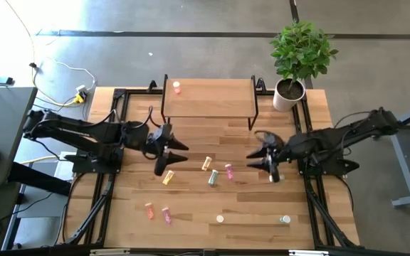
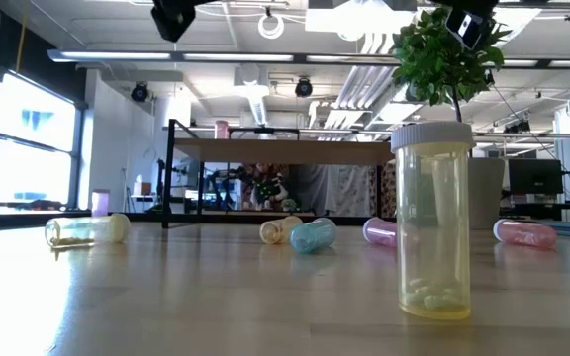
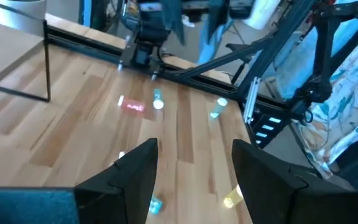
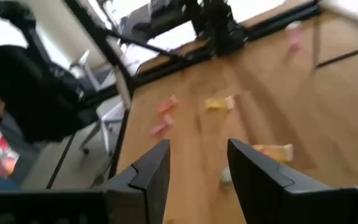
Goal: Pick and place medicine bottles onto shelf by color
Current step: Put the bottom yellow pill bottle on the shelf
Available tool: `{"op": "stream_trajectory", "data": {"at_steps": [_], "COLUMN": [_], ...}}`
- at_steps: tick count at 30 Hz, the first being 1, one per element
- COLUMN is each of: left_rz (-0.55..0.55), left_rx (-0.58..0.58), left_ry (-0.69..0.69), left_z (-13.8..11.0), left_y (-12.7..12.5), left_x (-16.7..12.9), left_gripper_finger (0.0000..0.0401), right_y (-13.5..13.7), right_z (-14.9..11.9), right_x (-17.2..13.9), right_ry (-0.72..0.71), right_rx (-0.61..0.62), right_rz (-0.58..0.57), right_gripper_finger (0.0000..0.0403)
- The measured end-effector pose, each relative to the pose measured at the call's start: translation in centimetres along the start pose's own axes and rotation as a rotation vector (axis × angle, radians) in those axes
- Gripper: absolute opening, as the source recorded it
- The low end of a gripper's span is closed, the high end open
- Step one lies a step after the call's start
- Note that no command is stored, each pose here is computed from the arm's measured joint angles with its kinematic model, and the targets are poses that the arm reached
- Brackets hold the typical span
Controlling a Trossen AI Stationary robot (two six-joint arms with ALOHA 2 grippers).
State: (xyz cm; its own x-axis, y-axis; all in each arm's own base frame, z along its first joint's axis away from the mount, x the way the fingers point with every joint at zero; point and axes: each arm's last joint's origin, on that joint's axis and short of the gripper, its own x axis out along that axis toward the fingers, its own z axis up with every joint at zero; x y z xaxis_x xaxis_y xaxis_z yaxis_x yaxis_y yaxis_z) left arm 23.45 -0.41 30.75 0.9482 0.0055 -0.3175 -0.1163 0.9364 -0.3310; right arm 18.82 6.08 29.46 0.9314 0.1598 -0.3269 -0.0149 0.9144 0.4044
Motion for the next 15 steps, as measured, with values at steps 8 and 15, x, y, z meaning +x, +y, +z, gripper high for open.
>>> {"op": "stream_trajectory", "data": {"at_steps": [8, 15], "left_rz": [0.064, 0.075], "left_rx": [0.019, 0.031], "left_ry": [-0.015, 0.003], "left_z": [-0.3, -0.6], "left_y": [-1.0, -1.3], "left_x": [-1.5, -1.8], "left_gripper_finger": [0.0195, 0.0195], "right_y": [3.3, 4.0], "right_z": [-1.6, -4.1], "right_x": [3.3, 6.0], "right_ry": [0.153, 0.271], "right_rx": [-0.030, 0.049], "right_rz": [-0.002, -0.042], "right_gripper_finger": [0.0151, 0.0151]}}
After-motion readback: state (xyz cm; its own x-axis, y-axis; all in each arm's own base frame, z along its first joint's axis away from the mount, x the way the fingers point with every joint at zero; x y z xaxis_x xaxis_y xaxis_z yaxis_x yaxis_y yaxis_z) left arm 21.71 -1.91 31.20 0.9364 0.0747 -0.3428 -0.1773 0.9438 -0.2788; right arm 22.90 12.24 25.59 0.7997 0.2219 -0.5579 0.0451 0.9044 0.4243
